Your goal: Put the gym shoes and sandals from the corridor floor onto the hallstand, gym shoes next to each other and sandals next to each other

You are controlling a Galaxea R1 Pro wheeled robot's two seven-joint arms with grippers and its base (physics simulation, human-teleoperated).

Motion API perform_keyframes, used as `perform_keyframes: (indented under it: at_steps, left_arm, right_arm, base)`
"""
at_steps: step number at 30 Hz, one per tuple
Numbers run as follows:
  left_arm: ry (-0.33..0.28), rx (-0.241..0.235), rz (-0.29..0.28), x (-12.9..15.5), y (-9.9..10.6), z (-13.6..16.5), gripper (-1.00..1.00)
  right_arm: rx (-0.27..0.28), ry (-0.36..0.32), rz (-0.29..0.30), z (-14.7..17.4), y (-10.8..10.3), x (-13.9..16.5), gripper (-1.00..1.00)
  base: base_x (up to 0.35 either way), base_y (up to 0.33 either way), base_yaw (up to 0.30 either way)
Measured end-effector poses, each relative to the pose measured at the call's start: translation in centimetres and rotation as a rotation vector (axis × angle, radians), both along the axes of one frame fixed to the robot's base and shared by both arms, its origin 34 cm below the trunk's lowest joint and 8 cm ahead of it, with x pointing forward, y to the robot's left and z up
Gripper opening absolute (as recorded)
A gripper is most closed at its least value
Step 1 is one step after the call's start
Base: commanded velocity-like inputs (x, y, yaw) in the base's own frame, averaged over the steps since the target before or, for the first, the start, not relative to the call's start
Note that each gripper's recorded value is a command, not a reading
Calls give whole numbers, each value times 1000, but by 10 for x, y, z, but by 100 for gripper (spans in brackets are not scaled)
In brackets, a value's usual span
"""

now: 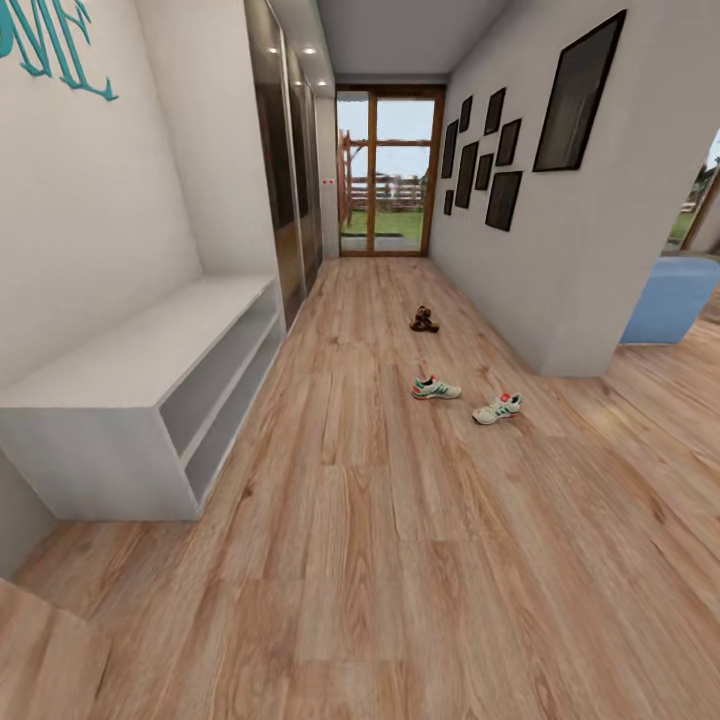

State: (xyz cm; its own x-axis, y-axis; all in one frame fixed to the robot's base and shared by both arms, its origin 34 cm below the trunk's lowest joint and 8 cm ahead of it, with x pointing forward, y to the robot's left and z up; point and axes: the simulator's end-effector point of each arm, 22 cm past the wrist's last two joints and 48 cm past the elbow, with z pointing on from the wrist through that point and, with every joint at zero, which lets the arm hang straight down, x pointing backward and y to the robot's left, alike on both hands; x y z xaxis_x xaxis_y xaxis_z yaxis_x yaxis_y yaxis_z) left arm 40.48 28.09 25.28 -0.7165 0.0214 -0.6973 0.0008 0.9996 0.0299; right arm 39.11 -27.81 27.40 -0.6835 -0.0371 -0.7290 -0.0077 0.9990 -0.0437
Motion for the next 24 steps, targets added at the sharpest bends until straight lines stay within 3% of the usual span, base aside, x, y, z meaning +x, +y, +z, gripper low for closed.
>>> perform_keyframes:
  at_steps: [24]
  left_arm:
    - [0,0,0,0,0,0,100]
  right_arm:
    - [0,0,0,0,0,0,100]
  base:
    - [340,0,0]
